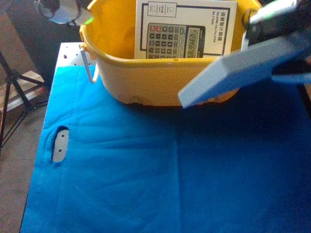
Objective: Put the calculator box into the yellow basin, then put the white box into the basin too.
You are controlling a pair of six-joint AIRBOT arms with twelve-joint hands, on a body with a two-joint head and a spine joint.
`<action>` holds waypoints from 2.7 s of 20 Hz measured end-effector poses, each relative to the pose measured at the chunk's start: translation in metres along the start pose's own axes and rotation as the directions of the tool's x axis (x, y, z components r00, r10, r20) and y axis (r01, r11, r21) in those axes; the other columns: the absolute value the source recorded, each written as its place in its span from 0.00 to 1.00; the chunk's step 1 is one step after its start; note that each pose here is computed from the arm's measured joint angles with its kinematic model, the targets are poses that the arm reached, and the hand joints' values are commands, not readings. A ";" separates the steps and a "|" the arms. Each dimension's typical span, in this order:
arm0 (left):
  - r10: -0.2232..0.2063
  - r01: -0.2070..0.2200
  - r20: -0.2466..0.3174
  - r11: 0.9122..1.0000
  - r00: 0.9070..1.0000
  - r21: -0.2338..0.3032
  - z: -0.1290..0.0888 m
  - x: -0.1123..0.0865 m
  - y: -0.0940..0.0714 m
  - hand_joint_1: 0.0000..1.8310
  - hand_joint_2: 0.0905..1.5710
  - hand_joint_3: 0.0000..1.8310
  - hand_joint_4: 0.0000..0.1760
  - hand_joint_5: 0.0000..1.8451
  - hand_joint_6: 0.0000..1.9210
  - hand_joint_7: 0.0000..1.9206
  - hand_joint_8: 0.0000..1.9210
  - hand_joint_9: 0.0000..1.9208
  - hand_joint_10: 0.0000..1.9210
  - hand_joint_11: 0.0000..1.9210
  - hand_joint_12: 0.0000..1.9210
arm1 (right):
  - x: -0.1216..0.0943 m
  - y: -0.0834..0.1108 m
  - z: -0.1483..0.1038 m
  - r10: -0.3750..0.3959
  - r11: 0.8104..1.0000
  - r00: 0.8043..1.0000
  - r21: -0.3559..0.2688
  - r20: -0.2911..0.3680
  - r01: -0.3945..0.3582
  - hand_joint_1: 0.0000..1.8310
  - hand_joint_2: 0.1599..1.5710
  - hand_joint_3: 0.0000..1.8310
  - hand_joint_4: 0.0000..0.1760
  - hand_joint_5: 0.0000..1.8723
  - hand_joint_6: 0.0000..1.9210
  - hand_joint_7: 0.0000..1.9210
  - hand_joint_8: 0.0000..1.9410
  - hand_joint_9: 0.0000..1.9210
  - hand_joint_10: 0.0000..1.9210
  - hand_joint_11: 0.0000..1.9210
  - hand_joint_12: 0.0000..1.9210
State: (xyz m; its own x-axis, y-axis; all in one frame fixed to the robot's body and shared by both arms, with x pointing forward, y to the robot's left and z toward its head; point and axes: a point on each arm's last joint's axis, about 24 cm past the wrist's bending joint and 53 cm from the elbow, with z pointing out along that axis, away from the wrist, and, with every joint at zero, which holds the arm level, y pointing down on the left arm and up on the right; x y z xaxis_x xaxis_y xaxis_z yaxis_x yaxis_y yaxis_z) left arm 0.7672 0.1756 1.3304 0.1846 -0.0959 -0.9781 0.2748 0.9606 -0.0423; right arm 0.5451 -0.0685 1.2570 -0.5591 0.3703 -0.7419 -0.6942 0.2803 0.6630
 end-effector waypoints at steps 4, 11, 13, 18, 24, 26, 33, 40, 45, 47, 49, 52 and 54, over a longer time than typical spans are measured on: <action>-0.024 0.023 -0.022 0.999 0.999 -0.027 0.005 0.014 0.007 0.40 0.60 0.00 0.00 0.35 0.00 0.22 0.00 0.18 0.17 0.08 0.74 | -0.016 0.000 -0.001 -0.059 0.998 0.998 -0.019 0.019 0.059 0.74 0.72 0.00 0.00 0.42 0.64 0.43 0.57 0.46 0.74 0.47 0.83; -0.096 0.095 -0.054 0.995 0.994 -0.022 0.011 0.032 0.003 0.43 0.60 0.00 0.00 0.35 0.02 0.25 0.01 0.21 0.17 0.09 0.69 | -0.053 0.009 0.001 -0.163 0.985 0.981 -0.045 0.103 0.168 0.74 0.72 0.00 0.00 0.43 0.61 0.41 0.62 0.47 0.73 0.47 0.83; -0.156 0.154 -0.062 0.988 0.986 -0.029 0.013 0.038 0.009 0.45 0.59 0.00 0.00 0.44 0.03 0.26 0.41 0.20 0.60 0.14 0.84 | -0.063 0.000 0.003 -0.175 0.983 0.978 -0.031 0.116 0.180 0.74 0.72 0.00 0.00 0.42 0.63 0.42 0.58 0.46 0.74 0.47 0.83; -0.235 0.235 -0.056 0.972 0.970 -0.007 0.014 0.036 0.005 0.42 0.61 0.00 0.00 0.30 0.00 0.15 0.46 0.10 0.64 0.09 0.89 | -0.083 -0.015 0.010 -0.216 0.975 0.965 -0.014 0.148 0.221 0.74 0.72 0.00 0.00 0.42 0.62 0.42 0.61 0.46 0.73 0.47 0.83; -0.330 0.334 -0.078 0.942 0.941 0.037 0.024 0.036 -0.013 0.39 0.59 0.00 0.00 0.34 0.00 0.21 0.27 0.10 0.60 0.06 0.89 | -0.098 -0.001 0.019 -0.272 0.957 0.946 -0.050 0.176 0.285 0.74 0.72 0.00 0.00 0.42 0.64 0.43 0.58 0.46 0.74 0.47 0.83; -0.324 0.328 -0.065 0.943 0.944 0.062 0.027 0.024 -0.020 0.42 0.60 0.00 0.00 0.41 0.03 0.14 0.69 0.13 0.90 0.19 1.00 | -0.100 0.002 0.029 -0.278 0.953 0.943 -0.069 0.183 0.294 0.74 0.72 0.00 0.00 0.43 0.63 0.42 0.58 0.46 0.74 0.47 0.83; -0.327 0.320 0.044 0.940 0.944 0.120 0.029 -0.029 -0.034 0.43 0.62 0.00 0.00 0.37 0.00 0.29 0.03 0.11 0.44 0.04 0.84 | -0.084 0.002 0.057 -0.277 0.948 0.949 -0.116 0.152 0.295 0.74 0.72 0.00 0.00 0.42 0.64 0.43 0.58 0.46 0.74 0.47 0.83; -0.343 0.329 0.134 0.937 0.930 0.118 0.016 -0.071 -0.014 0.38 0.64 0.00 0.00 0.40 0.02 0.30 0.00 0.12 0.45 0.09 0.83 | -0.082 -0.003 0.073 -0.268 0.950 0.952 -0.122 0.148 0.286 0.74 0.72 0.00 0.00 0.43 0.63 0.42 0.58 0.46 0.74 0.47 0.83; -0.347 0.331 0.151 0.935 0.925 0.125 0.015 -0.081 -0.014 0.38 0.68 0.00 0.00 0.22 0.42 0.26 0.00 0.05 0.54 0.01 0.89 | -0.078 0.001 0.100 -0.254 0.946 0.955 -0.165 0.150 0.278 0.74 0.72 0.00 0.00 0.43 0.61 0.41 0.62 0.47 0.73 0.47 0.83; -0.349 0.330 0.149 0.934 0.925 0.140 0.014 -0.084 -0.020 0.39 0.68 0.00 0.00 0.20 0.45 0.25 0.00 0.05 0.52 0.02 0.89 | -0.072 -0.002 0.113 -0.250 0.948 0.958 -0.168 0.139 0.271 0.74 0.72 0.00 0.00 0.42 0.64 0.43 0.58 0.46 0.74 0.47 0.83; -0.351 0.331 0.154 0.932 0.923 0.146 0.013 -0.088 -0.023 0.39 0.70 0.00 0.00 0.21 0.44 0.26 0.01 0.07 0.56 0.04 0.89 | -0.067 0.001 0.121 -0.244 0.946 0.960 -0.185 0.136 0.266 0.74 0.72 0.00 0.00 0.42 0.63 0.42 0.58 0.46 0.75 0.47 0.83; -0.350 0.326 0.157 0.932 0.923 0.162 0.012 -0.092 -0.029 0.39 0.70 0.00 0.00 0.22 0.39 0.26 0.01 0.09 0.52 0.04 0.88 | -0.064 0.000 0.132 -0.231 0.948 0.964 -0.194 0.131 0.254 0.65 0.66 0.00 0.00 0.56 0.48 0.67 0.99 0.78 1.00 0.83 1.00; -0.348 0.323 0.152 0.932 0.925 0.166 0.011 -0.092 -0.031 0.39 0.68 0.00 0.00 0.23 0.39 0.28 0.01 0.11 0.47 0.05 0.84 | -0.057 0.000 0.138 -0.205 0.952 0.972 -0.207 0.116 0.226 0.69 0.68 0.00 0.00 0.52 0.51 0.54 0.67 0.67 0.98 0.73 1.00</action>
State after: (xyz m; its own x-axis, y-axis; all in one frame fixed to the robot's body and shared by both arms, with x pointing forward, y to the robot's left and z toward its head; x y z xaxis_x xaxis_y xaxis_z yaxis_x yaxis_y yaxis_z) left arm 0.7525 0.1514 1.4237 0.2192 -0.4624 -0.8592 0.4726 0.8207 -0.3211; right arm 0.6392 0.0326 1.3128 -0.3485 0.4047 -0.8455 -0.8810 0.1667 0.4429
